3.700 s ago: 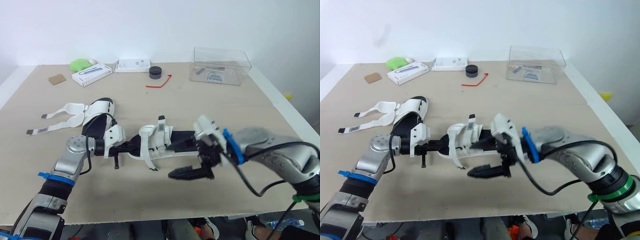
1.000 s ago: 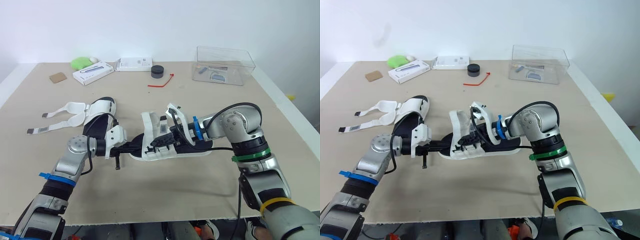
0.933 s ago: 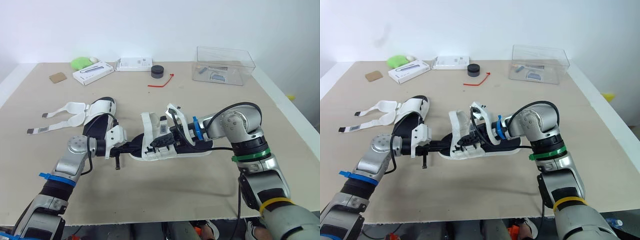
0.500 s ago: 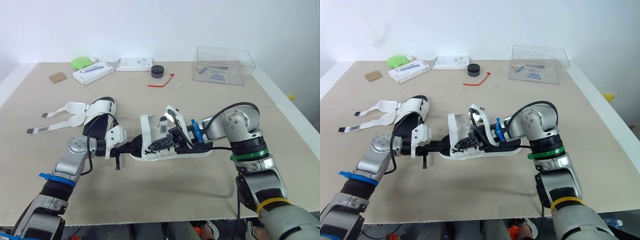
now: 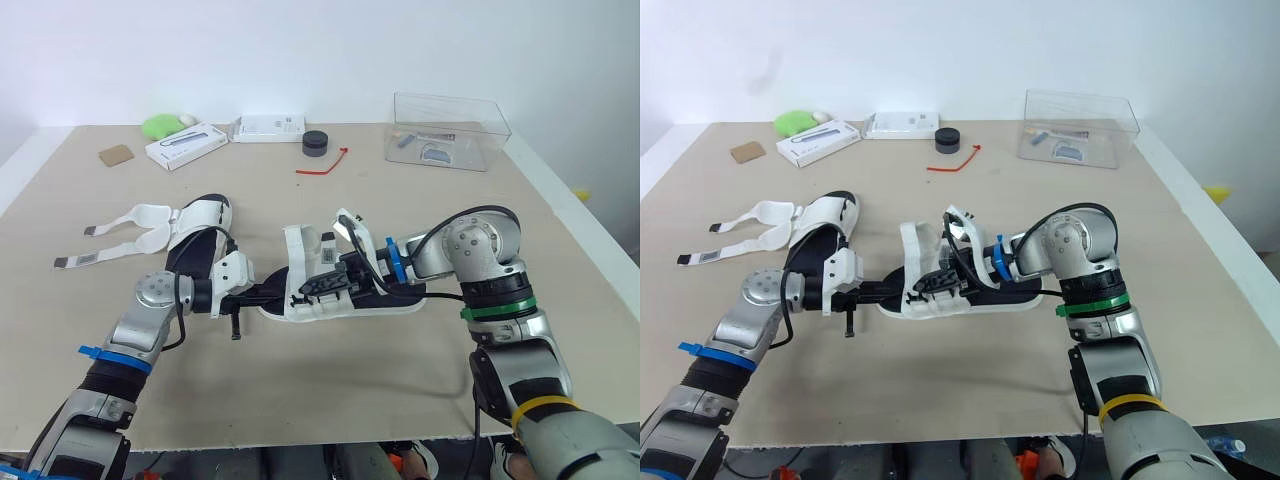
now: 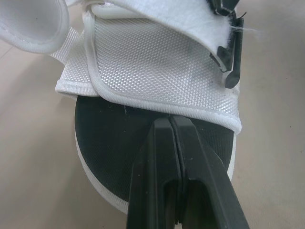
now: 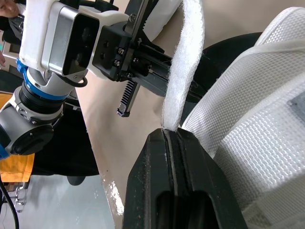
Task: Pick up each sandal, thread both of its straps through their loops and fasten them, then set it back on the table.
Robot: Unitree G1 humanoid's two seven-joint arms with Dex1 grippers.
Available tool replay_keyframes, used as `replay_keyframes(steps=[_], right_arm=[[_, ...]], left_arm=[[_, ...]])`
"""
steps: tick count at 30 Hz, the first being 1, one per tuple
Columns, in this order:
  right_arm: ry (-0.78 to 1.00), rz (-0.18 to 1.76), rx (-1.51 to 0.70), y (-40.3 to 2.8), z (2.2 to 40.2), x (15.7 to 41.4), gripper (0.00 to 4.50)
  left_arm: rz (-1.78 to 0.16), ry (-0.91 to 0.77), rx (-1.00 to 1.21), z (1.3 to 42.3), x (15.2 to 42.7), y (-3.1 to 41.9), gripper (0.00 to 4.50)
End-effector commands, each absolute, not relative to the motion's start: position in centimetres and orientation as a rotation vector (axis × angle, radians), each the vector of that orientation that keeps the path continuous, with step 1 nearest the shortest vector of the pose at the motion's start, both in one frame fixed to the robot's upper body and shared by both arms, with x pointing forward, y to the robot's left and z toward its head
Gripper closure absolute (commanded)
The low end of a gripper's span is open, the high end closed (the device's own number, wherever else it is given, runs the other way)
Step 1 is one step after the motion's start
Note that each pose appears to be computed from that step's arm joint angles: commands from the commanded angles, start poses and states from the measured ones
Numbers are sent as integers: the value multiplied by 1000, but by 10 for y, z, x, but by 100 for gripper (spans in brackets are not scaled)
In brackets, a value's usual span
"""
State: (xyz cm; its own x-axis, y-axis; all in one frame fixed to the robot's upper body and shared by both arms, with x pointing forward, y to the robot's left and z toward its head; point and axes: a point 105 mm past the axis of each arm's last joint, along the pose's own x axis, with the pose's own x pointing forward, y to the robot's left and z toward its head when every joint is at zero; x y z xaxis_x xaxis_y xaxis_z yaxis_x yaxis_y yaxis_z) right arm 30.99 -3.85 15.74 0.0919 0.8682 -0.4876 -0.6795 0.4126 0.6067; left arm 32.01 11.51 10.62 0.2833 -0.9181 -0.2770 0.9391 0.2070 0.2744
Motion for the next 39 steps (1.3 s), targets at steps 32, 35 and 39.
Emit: replay_keyframes(steps=[32, 35, 39], right_arm=[[1003, 1134, 518, -39, 168, 319, 447], [1001, 1149, 514, -39, 171, 316, 447], [1009, 1171, 495, -38, 170, 308, 447]], left_arm=[[-1269, 156, 453, 85, 317, 126, 450], [-1266, 157, 456, 85, 317, 127, 450], [-1265, 158, 460, 85, 317, 127, 450]])
